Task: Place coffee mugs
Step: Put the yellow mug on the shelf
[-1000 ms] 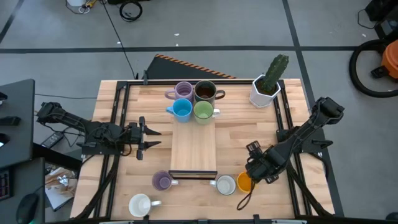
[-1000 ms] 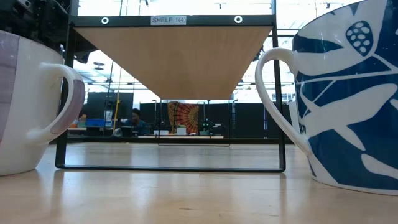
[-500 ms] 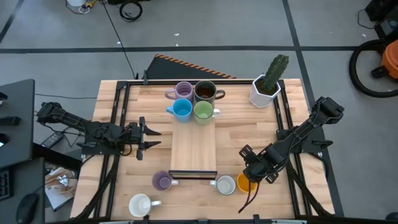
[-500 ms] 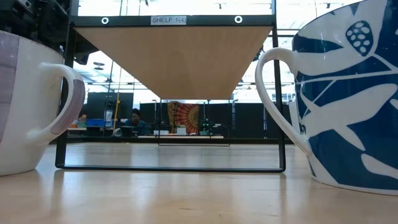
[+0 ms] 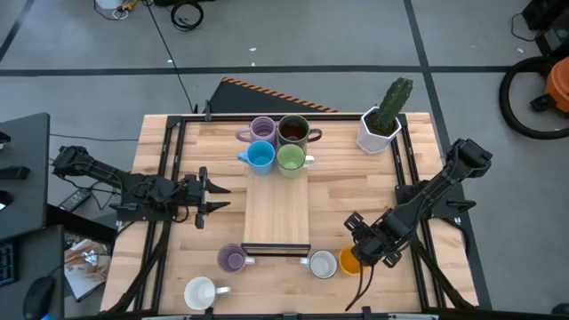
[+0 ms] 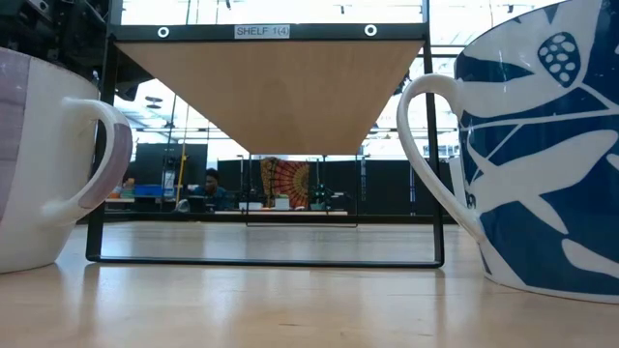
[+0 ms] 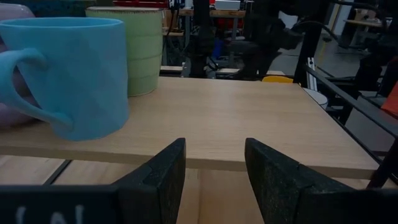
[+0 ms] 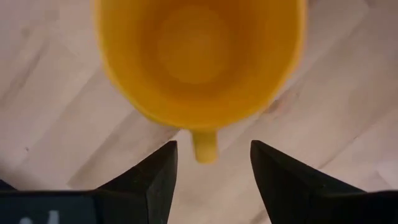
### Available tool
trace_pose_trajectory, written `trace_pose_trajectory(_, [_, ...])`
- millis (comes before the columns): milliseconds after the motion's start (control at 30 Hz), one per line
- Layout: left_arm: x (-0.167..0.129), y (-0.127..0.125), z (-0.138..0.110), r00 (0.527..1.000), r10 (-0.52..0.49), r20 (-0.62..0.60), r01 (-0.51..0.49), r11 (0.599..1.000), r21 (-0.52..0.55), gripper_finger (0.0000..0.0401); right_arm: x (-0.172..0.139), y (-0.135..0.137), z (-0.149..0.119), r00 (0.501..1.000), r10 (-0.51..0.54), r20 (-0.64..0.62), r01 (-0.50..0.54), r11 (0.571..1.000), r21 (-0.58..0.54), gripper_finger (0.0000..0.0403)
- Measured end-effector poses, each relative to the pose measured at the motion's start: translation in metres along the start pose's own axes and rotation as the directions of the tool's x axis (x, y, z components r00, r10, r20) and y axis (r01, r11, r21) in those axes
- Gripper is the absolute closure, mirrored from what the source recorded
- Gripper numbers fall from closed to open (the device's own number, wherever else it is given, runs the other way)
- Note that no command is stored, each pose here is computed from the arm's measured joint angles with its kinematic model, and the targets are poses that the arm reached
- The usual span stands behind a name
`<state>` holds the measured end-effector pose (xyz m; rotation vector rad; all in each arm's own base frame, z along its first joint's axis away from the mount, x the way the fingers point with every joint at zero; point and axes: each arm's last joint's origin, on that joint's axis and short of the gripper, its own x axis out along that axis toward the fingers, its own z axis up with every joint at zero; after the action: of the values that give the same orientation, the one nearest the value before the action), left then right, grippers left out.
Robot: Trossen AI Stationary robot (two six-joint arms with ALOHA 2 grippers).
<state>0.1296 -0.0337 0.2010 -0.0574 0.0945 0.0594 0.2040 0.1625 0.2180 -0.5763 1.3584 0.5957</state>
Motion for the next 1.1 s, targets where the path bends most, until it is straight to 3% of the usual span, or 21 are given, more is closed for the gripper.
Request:
trace_pose_trajectory(433, [0.000,0.000,0.000,1.000,0.000,-0.003,0.000,1.000,-0.005,0.0229,0.026,0.007,0.012,0.998,0.045,-0.052,-0.044,0.999,0.030,0.0201])
trace_pose_trajectory(833, [0.000,0.000,-0.001,1.000,0.001,-0.007,-0.001,1.000,-0.014,0.0229,0.018,0.030,0.023,0.993,0.110,0.031,-0.114,0.953,0.279,0.0229])
trace_pose_trajectory(1100, [0.000,0.000,-0.001,1.000,0.001,-0.007,-0.001,1.000,-0.014,0.0229,0.019,0.037,0.030,0.994,0.055,0.095,-0.096,0.865,0.493,0.0229])
